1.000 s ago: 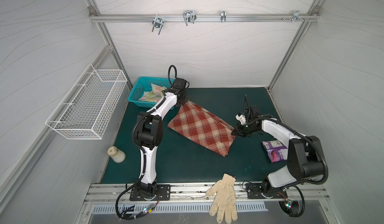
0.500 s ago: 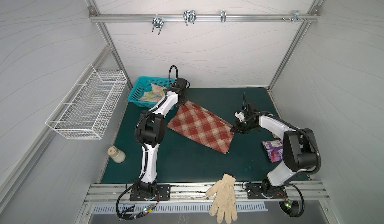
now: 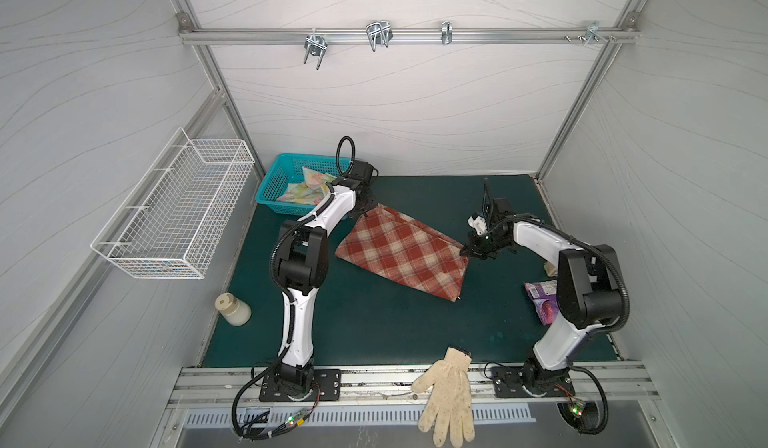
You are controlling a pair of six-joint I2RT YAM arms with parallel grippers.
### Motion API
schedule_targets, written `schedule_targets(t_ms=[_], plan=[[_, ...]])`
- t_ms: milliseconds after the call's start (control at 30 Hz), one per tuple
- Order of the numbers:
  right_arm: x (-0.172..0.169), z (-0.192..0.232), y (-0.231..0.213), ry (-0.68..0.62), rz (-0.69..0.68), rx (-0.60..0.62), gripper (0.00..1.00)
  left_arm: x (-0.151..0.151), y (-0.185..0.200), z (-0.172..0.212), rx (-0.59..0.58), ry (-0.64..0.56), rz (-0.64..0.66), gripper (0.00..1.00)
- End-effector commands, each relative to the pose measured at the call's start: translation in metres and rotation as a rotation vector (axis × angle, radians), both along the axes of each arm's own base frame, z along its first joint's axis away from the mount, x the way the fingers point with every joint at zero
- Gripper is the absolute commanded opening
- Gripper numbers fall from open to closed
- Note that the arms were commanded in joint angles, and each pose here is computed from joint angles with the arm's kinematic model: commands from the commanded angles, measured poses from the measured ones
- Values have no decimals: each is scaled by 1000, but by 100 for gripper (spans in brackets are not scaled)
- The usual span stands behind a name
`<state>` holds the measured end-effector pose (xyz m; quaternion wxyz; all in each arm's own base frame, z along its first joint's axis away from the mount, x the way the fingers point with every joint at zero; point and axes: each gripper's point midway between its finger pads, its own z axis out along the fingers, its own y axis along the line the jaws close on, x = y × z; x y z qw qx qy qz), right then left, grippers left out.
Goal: Fold and stack the skirts
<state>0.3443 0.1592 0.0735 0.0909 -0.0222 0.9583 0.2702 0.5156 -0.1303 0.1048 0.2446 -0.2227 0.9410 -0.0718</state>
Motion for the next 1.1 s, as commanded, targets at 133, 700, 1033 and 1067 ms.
schedule_targets(t_ms=[133, 700, 1033, 1067], plan=[[7, -5, -9, 14, 4, -57, 16, -10, -9, 44, -48, -117, -16, 54], [36, 11, -33, -101, -82, -184, 48, -37, -27, 37, -97, -102, -88, 55], [-27, 24, 10, -94, -25, 48, 99, -76, -26, 25, -128, -101, -127, 68], [-33, 18, 13, -85, -21, 52, 99, -81, -23, 22, -128, -104, -122, 79]])
